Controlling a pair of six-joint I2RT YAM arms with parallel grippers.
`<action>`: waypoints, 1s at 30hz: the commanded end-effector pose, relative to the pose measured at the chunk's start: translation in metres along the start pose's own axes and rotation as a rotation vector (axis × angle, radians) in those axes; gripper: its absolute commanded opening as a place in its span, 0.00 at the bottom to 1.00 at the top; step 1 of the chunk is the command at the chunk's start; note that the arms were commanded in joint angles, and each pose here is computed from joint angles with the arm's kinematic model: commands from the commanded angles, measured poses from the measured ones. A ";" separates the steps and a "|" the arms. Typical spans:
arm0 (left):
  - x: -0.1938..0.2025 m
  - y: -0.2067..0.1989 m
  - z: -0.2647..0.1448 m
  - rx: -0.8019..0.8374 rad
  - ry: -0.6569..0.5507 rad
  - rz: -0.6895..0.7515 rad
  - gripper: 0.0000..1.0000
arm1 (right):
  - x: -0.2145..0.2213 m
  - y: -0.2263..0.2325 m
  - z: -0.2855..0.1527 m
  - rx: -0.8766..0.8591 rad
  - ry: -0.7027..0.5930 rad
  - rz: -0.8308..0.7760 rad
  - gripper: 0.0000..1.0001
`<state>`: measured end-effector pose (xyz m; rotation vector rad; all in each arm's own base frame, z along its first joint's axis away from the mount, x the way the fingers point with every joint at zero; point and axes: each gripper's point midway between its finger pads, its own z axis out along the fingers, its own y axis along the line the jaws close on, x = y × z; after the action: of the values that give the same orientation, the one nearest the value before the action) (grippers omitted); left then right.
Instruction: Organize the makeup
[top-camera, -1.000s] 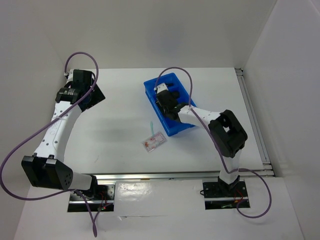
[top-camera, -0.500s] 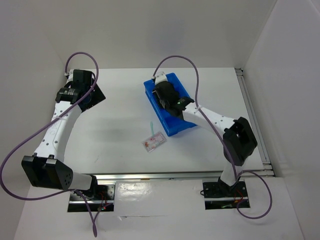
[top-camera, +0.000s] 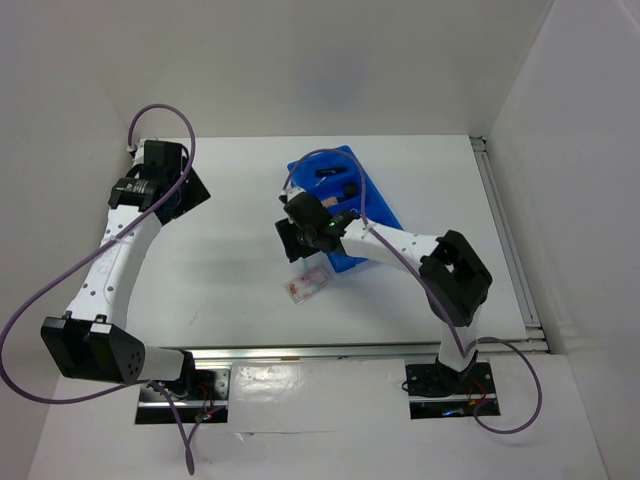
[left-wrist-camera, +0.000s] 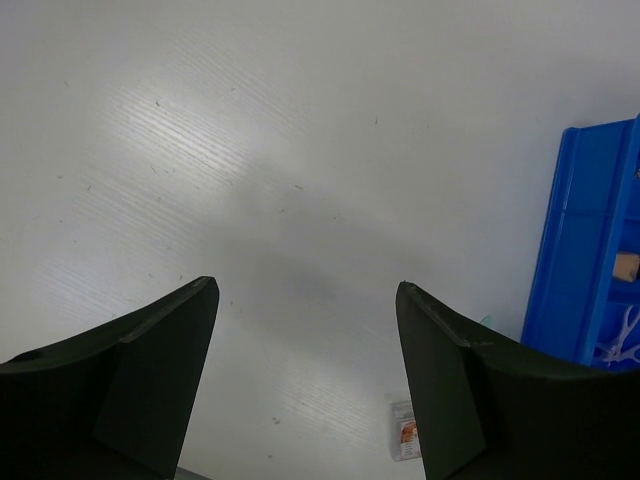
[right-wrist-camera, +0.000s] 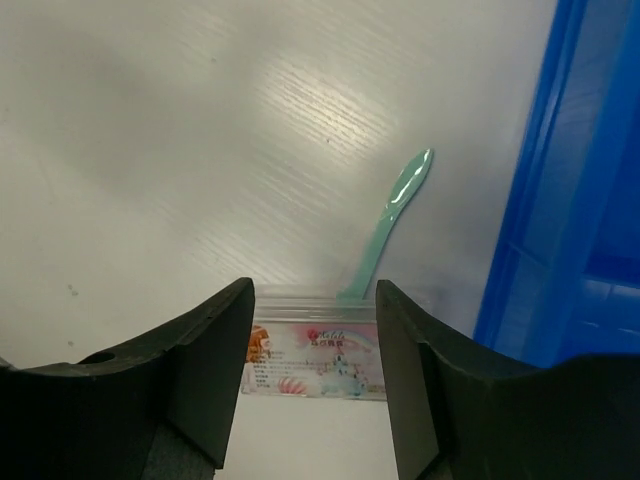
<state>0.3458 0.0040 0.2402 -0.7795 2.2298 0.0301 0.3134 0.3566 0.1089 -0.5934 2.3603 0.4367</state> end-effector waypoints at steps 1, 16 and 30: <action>-0.006 0.000 -0.008 0.026 -0.032 0.004 0.85 | 0.019 -0.002 0.021 0.013 0.066 0.043 0.60; -0.006 0.003 -0.009 0.018 -0.038 0.004 0.85 | 0.063 -0.017 0.066 0.135 0.177 0.001 0.50; -0.002 0.004 -0.003 0.001 -0.014 0.013 0.85 | 0.004 0.008 0.059 0.060 0.032 -0.034 0.11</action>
<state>0.3418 0.0043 0.2363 -0.7798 2.2367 0.0338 0.3224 0.3589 0.0239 -0.6065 2.5037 0.2501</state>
